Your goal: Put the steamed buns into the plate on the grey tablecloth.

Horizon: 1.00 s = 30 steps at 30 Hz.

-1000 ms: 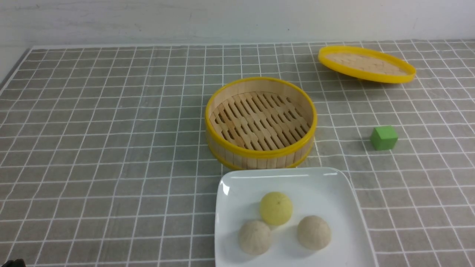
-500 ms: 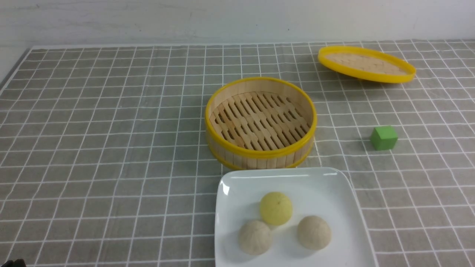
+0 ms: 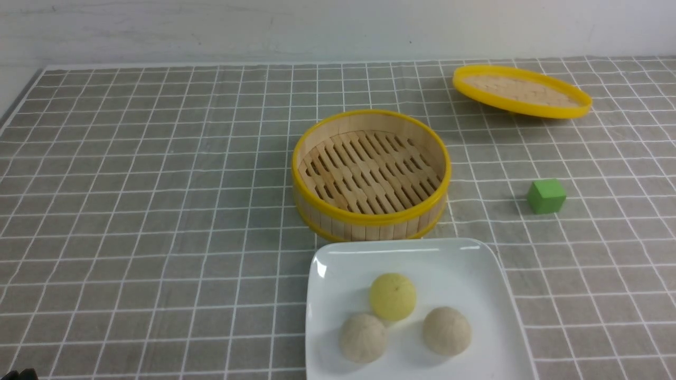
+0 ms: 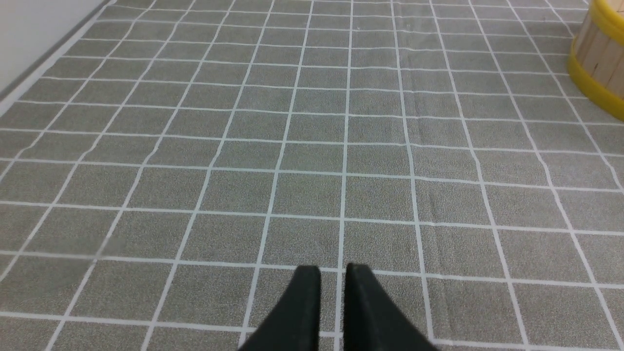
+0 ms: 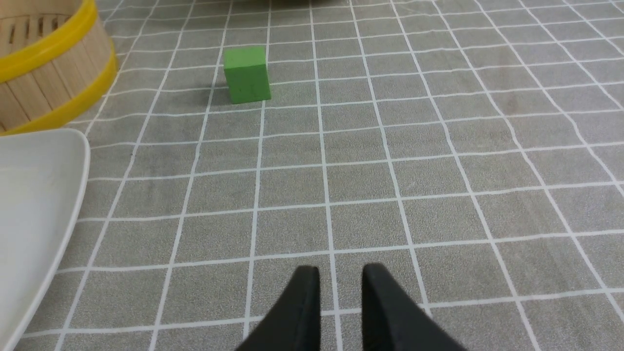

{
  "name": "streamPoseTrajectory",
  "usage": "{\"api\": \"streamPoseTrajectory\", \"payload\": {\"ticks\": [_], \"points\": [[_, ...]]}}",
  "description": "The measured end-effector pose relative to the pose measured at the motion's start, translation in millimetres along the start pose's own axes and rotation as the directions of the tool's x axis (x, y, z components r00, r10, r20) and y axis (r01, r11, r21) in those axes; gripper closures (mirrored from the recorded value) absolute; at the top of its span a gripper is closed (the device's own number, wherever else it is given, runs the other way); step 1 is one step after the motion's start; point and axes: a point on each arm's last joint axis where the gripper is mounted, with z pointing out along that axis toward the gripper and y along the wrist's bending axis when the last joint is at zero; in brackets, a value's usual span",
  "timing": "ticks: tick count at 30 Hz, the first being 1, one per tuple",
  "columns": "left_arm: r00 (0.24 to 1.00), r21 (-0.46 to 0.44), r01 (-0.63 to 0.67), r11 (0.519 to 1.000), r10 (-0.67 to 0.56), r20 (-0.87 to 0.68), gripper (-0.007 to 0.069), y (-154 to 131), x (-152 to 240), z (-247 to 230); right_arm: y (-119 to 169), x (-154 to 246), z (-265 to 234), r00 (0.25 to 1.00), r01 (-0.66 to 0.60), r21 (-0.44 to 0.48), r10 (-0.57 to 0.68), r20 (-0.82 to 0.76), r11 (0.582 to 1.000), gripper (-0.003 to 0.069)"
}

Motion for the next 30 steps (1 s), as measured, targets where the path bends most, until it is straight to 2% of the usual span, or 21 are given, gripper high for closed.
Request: {"api": "streamPoseTrajectory", "payload": {"ticks": [30], "points": [[1.0,-0.009,-0.027,1.0,0.027,0.0,0.0485,0.8,0.0,0.0,0.0,0.0,0.0,1.0,0.0,0.0,0.0,0.0,1.0,0.0473]]}}
